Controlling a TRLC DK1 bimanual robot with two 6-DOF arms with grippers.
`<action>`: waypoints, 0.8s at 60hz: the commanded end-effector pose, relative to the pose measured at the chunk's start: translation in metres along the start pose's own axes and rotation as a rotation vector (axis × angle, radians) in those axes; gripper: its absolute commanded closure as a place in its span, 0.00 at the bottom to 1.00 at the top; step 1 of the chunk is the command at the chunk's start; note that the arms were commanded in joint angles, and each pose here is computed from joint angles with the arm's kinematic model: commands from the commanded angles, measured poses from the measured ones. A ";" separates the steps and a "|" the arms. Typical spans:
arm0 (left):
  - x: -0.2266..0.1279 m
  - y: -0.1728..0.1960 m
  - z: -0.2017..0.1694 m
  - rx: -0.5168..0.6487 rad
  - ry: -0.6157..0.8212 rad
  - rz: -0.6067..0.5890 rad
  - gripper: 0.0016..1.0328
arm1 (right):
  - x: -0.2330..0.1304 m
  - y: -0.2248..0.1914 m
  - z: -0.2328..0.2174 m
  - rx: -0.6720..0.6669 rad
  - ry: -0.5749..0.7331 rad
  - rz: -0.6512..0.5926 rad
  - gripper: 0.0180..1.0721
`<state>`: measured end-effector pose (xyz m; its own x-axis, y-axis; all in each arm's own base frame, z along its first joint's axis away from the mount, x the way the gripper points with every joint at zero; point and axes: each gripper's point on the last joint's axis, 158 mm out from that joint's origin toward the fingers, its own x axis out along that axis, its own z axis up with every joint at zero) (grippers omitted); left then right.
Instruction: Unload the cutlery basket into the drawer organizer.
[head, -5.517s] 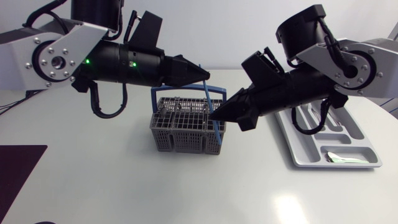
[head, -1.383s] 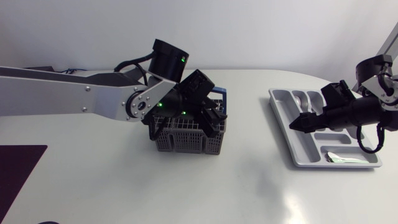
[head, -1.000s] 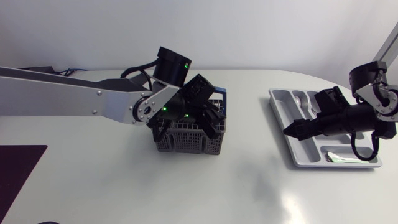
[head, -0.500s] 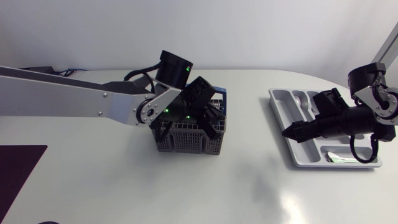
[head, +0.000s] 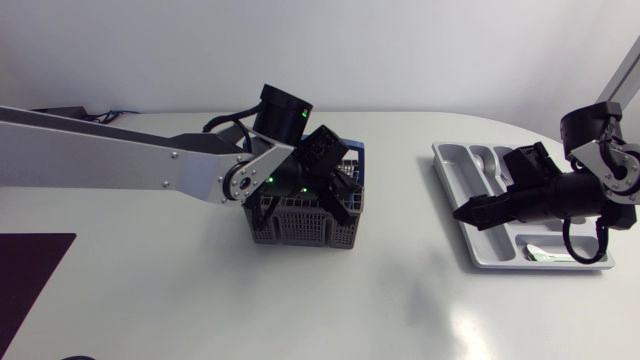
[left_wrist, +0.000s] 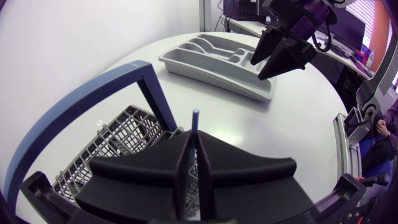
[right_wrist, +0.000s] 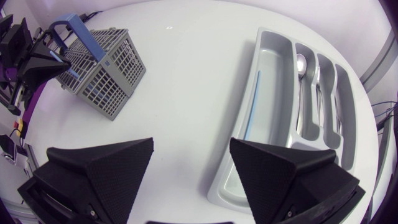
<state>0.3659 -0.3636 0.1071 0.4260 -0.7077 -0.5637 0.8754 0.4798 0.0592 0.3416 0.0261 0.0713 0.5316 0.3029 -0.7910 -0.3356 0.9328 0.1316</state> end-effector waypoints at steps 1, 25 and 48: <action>-0.004 -0.004 0.002 -0.026 -0.006 -0.005 0.97 | 0.001 0.004 -0.008 -0.021 0.009 -0.002 0.16; -0.060 0.001 0.059 0.002 -0.123 0.037 0.97 | -0.001 0.018 -0.004 -0.065 -0.003 0.009 0.16; -0.146 0.010 0.121 0.014 -0.305 0.113 0.97 | -0.028 0.066 0.017 -0.206 -0.122 0.051 0.13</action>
<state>0.3438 -0.3278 0.2625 0.5468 -0.7703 -0.3281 0.8340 0.5355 0.1328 0.3242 0.0744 0.1054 0.5789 0.3656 -0.7288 -0.4767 0.8769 0.0612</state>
